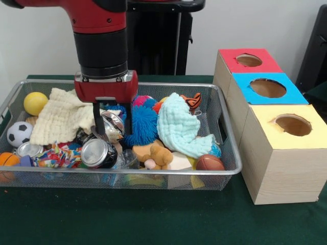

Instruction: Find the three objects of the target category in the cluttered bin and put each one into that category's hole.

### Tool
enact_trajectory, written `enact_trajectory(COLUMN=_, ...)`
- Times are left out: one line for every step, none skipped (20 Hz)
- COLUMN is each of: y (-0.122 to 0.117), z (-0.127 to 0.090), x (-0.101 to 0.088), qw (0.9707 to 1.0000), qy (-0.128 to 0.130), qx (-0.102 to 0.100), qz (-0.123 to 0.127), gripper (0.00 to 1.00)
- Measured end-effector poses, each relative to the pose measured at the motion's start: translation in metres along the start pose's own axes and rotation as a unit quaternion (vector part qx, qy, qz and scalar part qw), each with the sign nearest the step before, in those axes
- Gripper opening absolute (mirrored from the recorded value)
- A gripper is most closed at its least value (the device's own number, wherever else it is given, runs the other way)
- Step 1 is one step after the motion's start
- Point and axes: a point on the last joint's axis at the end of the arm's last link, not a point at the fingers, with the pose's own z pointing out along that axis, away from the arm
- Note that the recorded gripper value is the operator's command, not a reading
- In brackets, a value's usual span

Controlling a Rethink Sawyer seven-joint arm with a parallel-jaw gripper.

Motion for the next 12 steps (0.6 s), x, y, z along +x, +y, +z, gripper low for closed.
enact_trajectory(y=0.0, z=0.0, x=0.0, qw=1.0, qy=0.0, qx=0.0, qz=0.0, gripper=1.0)
enact_trajectory(y=-0.002, z=0.001, x=0.001, qw=1.0, qy=0.001, qx=0.0, qz=0.0, gripper=1.0)
enact_trajectory(y=-0.003, z=0.002, x=0.002, qw=1.0, qy=0.001, qx=0.001, qz=0.0, gripper=1.0)
enact_trajectory(y=-0.004, z=0.003, x=0.003, qw=1.0, qy=0.002, qx=0.002, qz=-0.001, gripper=1.0)
enact_trajectory(y=-0.007, z=0.004, x=0.004, qw=1.0, qy=0.003, qx=0.004, qz=-0.004, gripper=1.0)
enact_trajectory(y=-0.009, z=0.005, x=0.005, qw=1.0, qy=0.003, qx=0.005, qz=-0.005, gripper=1.0)
enact_trajectory(y=-0.01, z=0.006, x=0.006, qw=1.0, qy=0.003, qx=0.006, qz=-0.006, gripper=1.0)
enact_trajectory(y=-0.014, z=0.007, x=0.007, qw=0.9999, qy=0.003, qx=0.008, qz=-0.008, gripper=1.0)
enact_trajectory(y=-0.015, z=0.008, x=0.008, qw=0.9999, qy=0.003, qx=0.009, qz=-0.009, gripper=1.0)
enact_trajectory(y=-0.016, z=0.008, x=0.008, qw=0.9999, qy=0.003, qx=0.009, qz=-0.01, gripper=1.0)
enact_trajectory(y=-0.02, z=0.009, x=0.008, qw=0.9999, qy=0.002, qx=0.011, qz=-0.012, gripper=1.0)
enact_trajectory(y=-0.022, z=0.009, x=0.008, qw=0.9998, qy=0.001, qx=0.013, qz=-0.014, gripper=1.0)
